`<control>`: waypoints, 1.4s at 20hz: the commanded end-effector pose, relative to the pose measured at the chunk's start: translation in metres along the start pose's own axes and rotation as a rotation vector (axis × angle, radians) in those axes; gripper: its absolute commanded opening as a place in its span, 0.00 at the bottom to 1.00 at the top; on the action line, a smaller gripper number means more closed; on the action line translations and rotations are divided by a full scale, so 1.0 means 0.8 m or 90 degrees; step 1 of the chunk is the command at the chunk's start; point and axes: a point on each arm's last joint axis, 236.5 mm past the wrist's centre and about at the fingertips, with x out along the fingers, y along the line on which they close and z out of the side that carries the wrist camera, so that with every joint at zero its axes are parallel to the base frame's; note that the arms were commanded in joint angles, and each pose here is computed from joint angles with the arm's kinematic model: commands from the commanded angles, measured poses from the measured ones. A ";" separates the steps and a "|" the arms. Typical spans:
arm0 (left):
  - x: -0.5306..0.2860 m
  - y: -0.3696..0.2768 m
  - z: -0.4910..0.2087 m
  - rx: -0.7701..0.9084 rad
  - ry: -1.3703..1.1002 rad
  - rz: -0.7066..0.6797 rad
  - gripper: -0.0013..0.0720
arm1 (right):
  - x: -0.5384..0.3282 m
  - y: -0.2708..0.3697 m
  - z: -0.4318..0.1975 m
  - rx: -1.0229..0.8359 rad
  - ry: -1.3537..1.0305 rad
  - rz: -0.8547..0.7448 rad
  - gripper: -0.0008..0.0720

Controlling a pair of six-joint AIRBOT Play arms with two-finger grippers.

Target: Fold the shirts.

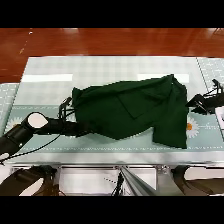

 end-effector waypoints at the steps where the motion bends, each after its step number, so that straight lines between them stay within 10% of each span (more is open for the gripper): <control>1: -0.008 -0.015 0.011 0.013 -0.017 -0.012 0.04 | 0.033 -0.009 0.003 0.016 0.016 -0.015 0.67; 6: -0.020 -0.034 0.035 0.037 -0.054 -0.023 0.04 | 0.030 0.035 0.013 -0.054 0.000 0.003 0.05; 12: -0.120 -0.159 0.120 0.187 -0.218 -0.097 0.04 | -0.172 0.208 0.060 -0.184 -0.279 0.164 0.05; 17: -0.408 -0.352 0.156 0.411 -0.588 -0.207 0.04 | -0.461 0.385 -0.007 -0.369 -0.650 0.310 0.05; 24: -0.684 -0.457 -0.014 0.677 -0.951 -0.148 0.04 | -0.708 0.450 -0.218 -0.433 -1.017 0.247 0.05; 28: -0.697 -0.389 -0.053 0.565 -0.933 -0.027 0.04 | -0.742 0.376 -0.287 -0.333 -1.111 0.014 0.05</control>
